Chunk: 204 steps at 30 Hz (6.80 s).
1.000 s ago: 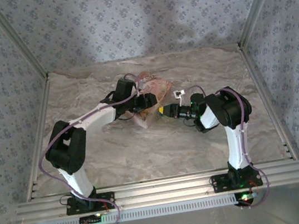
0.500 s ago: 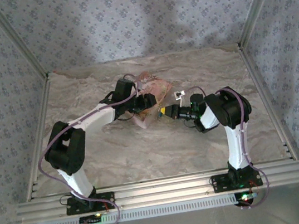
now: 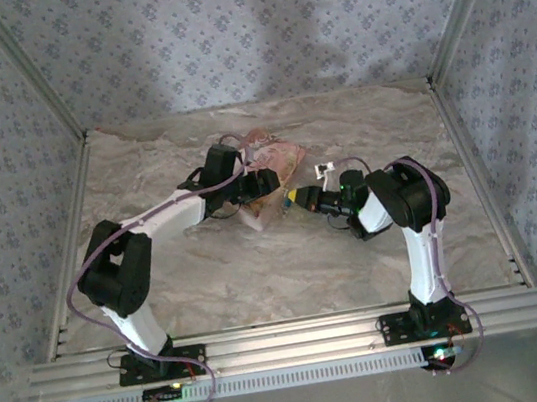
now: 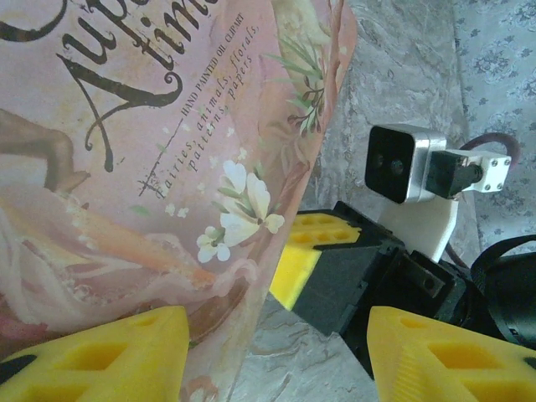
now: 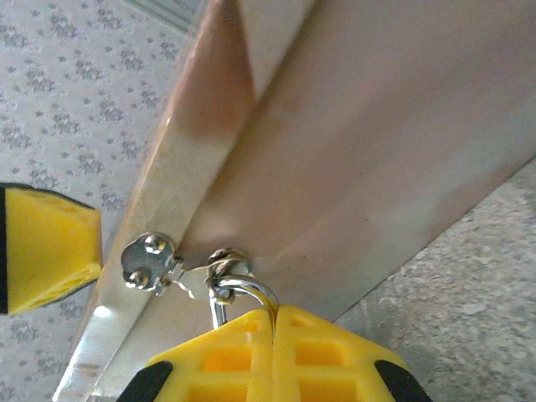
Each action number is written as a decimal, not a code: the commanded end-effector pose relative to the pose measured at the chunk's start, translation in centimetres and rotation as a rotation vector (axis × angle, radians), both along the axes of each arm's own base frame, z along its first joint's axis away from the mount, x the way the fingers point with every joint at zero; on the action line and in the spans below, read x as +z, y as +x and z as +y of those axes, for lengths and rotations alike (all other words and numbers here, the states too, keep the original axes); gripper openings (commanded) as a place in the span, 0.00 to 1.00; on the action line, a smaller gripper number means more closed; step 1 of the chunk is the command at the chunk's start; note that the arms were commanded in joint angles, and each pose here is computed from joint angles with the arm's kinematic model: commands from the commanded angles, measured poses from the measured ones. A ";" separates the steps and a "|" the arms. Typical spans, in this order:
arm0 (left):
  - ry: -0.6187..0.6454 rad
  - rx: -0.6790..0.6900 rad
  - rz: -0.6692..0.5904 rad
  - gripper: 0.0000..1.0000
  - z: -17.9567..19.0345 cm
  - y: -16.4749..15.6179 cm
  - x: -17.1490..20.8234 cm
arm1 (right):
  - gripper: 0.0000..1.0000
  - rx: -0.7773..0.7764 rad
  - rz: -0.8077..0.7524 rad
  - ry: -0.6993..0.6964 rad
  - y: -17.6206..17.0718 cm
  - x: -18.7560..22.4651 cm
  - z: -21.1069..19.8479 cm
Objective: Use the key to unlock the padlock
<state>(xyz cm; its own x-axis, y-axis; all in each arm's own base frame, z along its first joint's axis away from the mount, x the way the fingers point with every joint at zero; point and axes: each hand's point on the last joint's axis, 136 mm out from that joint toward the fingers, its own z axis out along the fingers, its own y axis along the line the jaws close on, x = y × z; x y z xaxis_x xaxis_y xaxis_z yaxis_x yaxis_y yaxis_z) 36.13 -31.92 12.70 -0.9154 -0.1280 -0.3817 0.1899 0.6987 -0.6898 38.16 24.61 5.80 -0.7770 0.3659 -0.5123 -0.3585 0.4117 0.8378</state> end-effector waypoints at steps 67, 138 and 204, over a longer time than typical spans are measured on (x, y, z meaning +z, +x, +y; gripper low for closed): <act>0.158 0.047 0.185 0.60 3.6 -2.8 -5.9 | 0.41 0.329 -0.157 0.050 -1.6 2.7 2.9; 0.179 0.024 0.203 0.61 4.2 -4.2 -6.2 | 0.00 -0.276 -0.099 -0.126 2.2 6.4 -5.5; 0.739 0.695 -0.688 0.98 32.2 -2.1 5.8 | 1.00 -0.628 -0.360 -0.957 -0.9 7.8 -24.5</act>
